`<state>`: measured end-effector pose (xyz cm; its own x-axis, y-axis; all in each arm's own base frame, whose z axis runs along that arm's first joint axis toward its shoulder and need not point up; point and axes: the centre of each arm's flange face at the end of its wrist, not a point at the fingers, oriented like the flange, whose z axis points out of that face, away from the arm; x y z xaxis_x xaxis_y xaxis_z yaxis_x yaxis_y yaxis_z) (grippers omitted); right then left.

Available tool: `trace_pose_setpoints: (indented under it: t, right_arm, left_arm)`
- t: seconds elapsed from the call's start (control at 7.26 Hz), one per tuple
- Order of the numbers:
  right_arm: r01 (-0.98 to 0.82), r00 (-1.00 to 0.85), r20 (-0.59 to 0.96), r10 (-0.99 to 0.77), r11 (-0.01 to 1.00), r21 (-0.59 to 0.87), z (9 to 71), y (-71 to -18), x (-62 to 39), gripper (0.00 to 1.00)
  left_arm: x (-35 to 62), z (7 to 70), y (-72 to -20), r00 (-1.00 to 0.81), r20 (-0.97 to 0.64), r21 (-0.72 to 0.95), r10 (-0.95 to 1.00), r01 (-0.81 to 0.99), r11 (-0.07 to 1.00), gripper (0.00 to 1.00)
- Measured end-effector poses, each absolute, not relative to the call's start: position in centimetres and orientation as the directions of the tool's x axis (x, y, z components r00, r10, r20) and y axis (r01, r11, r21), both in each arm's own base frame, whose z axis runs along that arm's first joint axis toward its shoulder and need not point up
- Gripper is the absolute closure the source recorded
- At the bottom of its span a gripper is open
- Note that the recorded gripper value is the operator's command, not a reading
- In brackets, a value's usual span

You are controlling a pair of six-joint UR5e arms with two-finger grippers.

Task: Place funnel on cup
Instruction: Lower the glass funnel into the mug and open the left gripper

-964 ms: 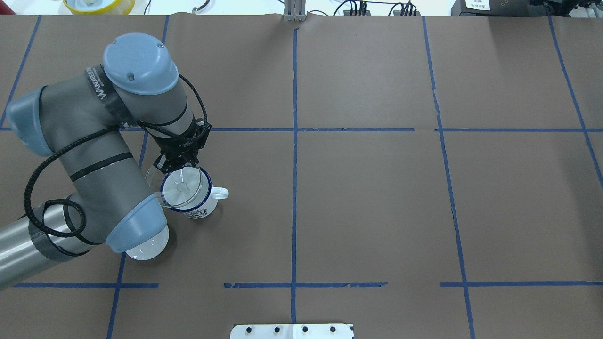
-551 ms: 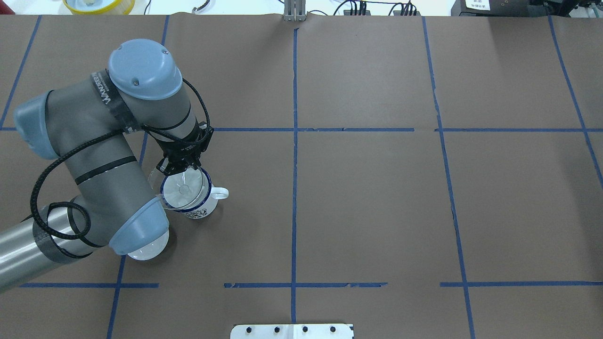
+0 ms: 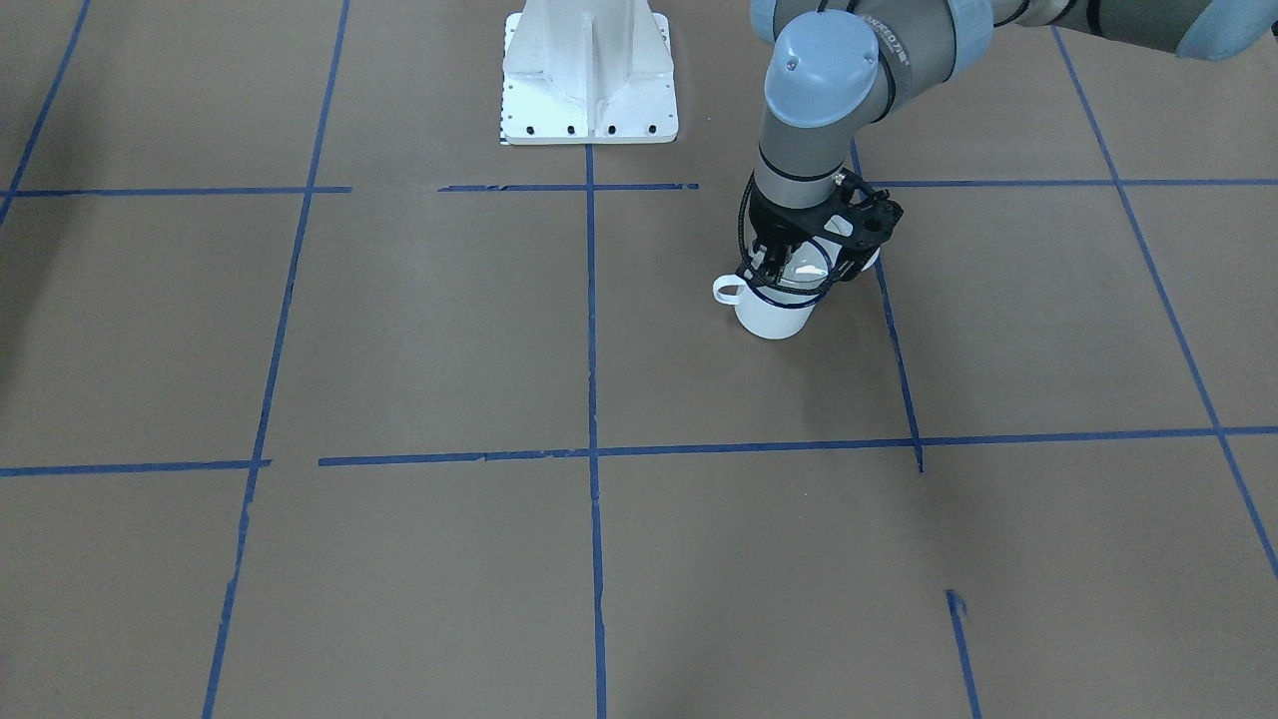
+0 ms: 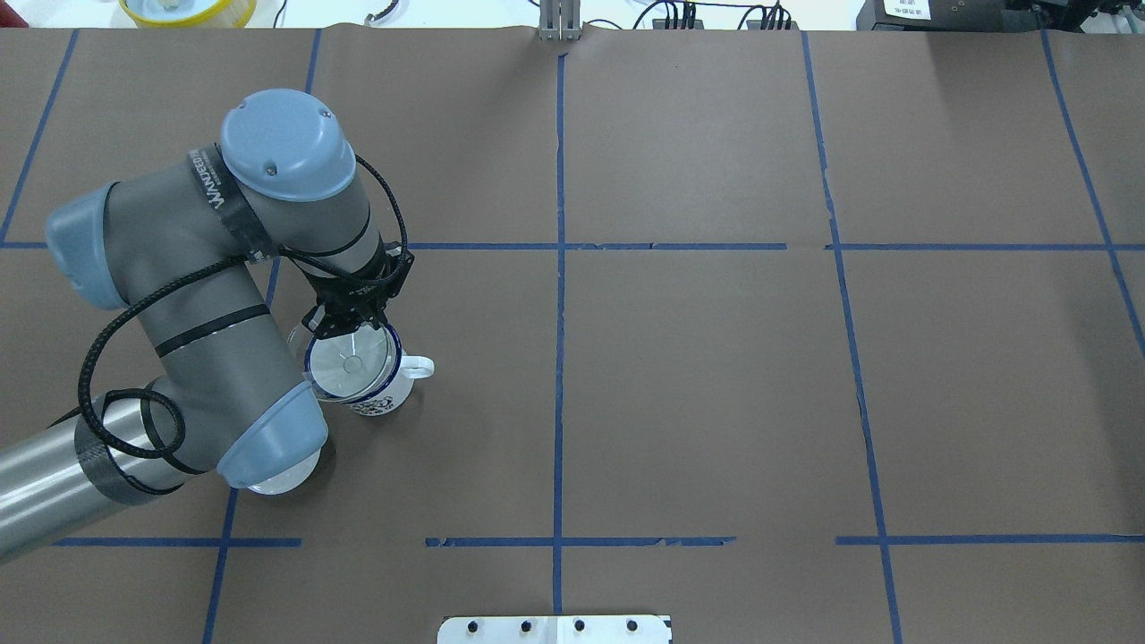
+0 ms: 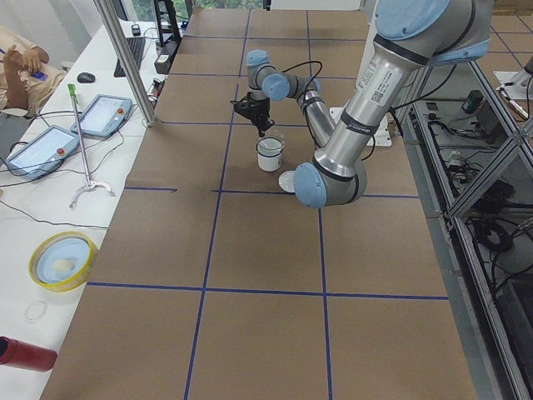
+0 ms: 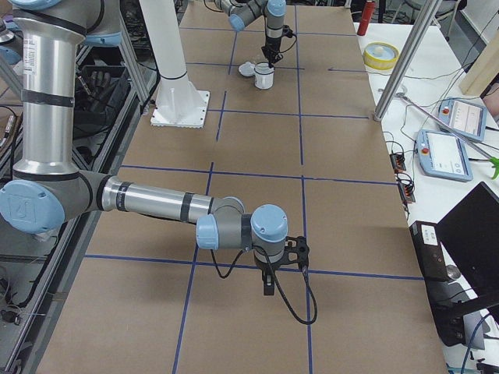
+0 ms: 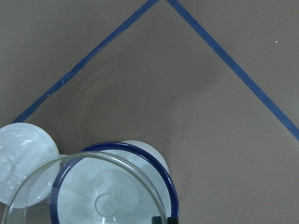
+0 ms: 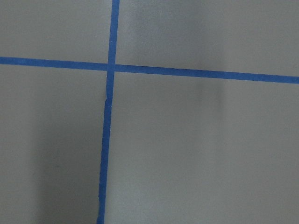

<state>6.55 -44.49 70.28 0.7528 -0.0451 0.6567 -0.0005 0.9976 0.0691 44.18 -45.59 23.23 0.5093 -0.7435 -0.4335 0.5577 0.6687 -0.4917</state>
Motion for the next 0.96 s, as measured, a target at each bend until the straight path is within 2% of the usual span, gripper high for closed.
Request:
trace_pose_setpoints:
  t: [0.96]
  right_arm:
    - [0.0, 0.754, 0.656, -0.045, 0.998, 0.069, 70.28, -44.5, 6.56, 0.0]
  left_arm:
    - [44.97, 23.88, -46.06, 0.536, -0.464, -0.471, -0.706, 0.525, 0.709, 0.98]
